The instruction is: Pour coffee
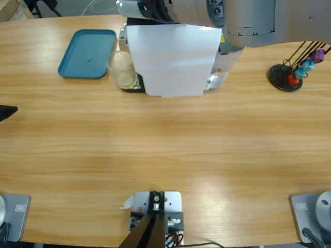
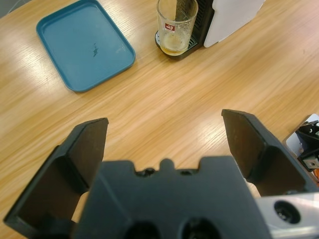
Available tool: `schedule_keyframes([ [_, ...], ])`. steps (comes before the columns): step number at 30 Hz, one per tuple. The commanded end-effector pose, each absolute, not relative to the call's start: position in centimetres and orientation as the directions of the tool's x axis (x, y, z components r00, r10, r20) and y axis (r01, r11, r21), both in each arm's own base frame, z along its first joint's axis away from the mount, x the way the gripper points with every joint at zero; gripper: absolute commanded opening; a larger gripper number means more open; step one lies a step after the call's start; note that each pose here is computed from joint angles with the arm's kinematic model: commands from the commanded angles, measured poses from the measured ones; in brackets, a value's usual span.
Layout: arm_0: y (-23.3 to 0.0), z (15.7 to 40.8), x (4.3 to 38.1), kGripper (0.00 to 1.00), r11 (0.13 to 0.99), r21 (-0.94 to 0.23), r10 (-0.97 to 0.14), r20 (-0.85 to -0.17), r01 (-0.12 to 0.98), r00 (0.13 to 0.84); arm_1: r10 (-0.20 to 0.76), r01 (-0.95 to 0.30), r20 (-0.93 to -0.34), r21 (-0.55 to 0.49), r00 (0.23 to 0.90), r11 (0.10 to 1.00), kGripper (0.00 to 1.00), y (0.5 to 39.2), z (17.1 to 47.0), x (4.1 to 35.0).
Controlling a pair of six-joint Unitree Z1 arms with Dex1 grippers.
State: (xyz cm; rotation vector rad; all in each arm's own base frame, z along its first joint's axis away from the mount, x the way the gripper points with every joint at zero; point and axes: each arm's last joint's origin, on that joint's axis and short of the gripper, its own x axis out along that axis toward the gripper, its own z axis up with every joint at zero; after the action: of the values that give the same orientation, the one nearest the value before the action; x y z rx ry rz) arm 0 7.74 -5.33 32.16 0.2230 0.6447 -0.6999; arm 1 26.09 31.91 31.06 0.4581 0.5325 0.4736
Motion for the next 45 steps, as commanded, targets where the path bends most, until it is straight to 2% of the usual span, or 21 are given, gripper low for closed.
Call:
schedule_keyframes([
  [1, -5.3, 32.0, 7.8, 1.000, 0.752, -0.009, -0.512, -0.638, 0.659, 0.576, 0.368, -0.182, -0.709, 0.327, 0.601, 0.927, 0.000, 31.9, 17.4, 25.7],
  [12, -5.3, 31.9, 7.7, 1.000, 0.753, -0.009, -0.510, -0.639, 0.658, 0.576, 0.316, -0.105, -0.755, 0.315, 0.575, 0.943, 0.000, 30.8, 16.0, 25.7],
  [19, -5.2, 31.9, 7.7, 1.000, 0.754, -0.007, -0.510, -0.636, 0.657, 0.579, 0.271, -0.088, -0.792, 0.267, 0.548, 0.960, 0.000, 30.6, 14.7, 25.6],
  [22, -5.2, 31.9, 7.7, 1.000, 0.754, -0.007, -0.510, -0.636, 0.657, 0.579, 0.245, -0.104, -0.801, 0.226, 0.546, 0.969, 0.000, 30.5, 14.4, 25.6],
  [26, -5.3, 32.0, 7.7, 1.000, 0.754, -0.007, -0.510, -0.636, 0.657, 0.579, 0.184, -0.162, -0.832, 0.115, 0.523, 0.980, 0.000, 30.9, 13.9, 24.9],
  [30, -5.1, 31.9, 7.5, 1.000, 0.754, -0.006, -0.512, -0.631, 0.657, 0.583, 0.131, -0.155, -0.849, 0.058, 0.512, 0.986, 0.000, 31.1, 13.9, 24.7],
  [33, -5.1, 32.1, 7.4, 1.000, 0.754, -0.004, -0.514, -0.626, 0.657, 0.586, 0.167, -0.198, -0.824, 0.068, 0.541, 0.978, 0.000, 31.1, 15.9, 24.7],
  [35, -5.3, 32.2, 7.8, 1.000, 0.753, -0.003, -0.515, -0.625, 0.658, 0.587, 0.260, -0.303, -0.785, 0.098, 0.562, 0.948, 0.000, 31.2, 19.5, 24.6],
  [36, -5.4, 32.2, 7.9, 1.000, 0.753, -0.003, -0.517, -0.621, 0.658, 0.589, 0.318, -0.362, -0.754, 0.115, 0.574, 0.925, 0.199, 31.2, 21.9, 24.5],
  [37, -5.5, 32.3, 8.1, 1.000, 0.753, -0.001, -0.519, -0.616, 0.659, 0.592, 0.362, -0.411, -0.723, 0.119, 0.588, 0.904, 0.619, 31.1, 24.6, 24.3],
  [38, -5.6, 32.3, 8.2, 1.000, 0.753, 0.000, -0.520, -0.612, 0.658, 0.595, 0.395, -0.442, -0.692, 0.122, 0.604, 0.889, 0.737, 30.9, 27.2, 24.1],
  [40, -5.6, 32.2, 8.3, 1.000, 0.756, -0.001, -0.517, -0.614, 0.654, 0.596, 0.456, -0.493, -0.633, 0.132, 0.625, 0.860, 0.766, 29.7, 32.9, 23.9],
  [42, -5.5, 32.1, 8.2, 1.000, 0.761, -0.006, -0.514, -0.616, 0.648, 0.597, 0.466, -0.476, -0.618, 0.164, 0.633, 0.864, 0.771, 27.7, 37.0, 24.4],
  [45, -5.3, 32.0, 7.9, 1.000, 0.772, 0.008, -0.501, -0.609, 0.636, 0.615, 0.436, -0.413, -0.617, 0.191, 0.655, 0.890, 0.875, 23.6, 40.5, 26.0],
])
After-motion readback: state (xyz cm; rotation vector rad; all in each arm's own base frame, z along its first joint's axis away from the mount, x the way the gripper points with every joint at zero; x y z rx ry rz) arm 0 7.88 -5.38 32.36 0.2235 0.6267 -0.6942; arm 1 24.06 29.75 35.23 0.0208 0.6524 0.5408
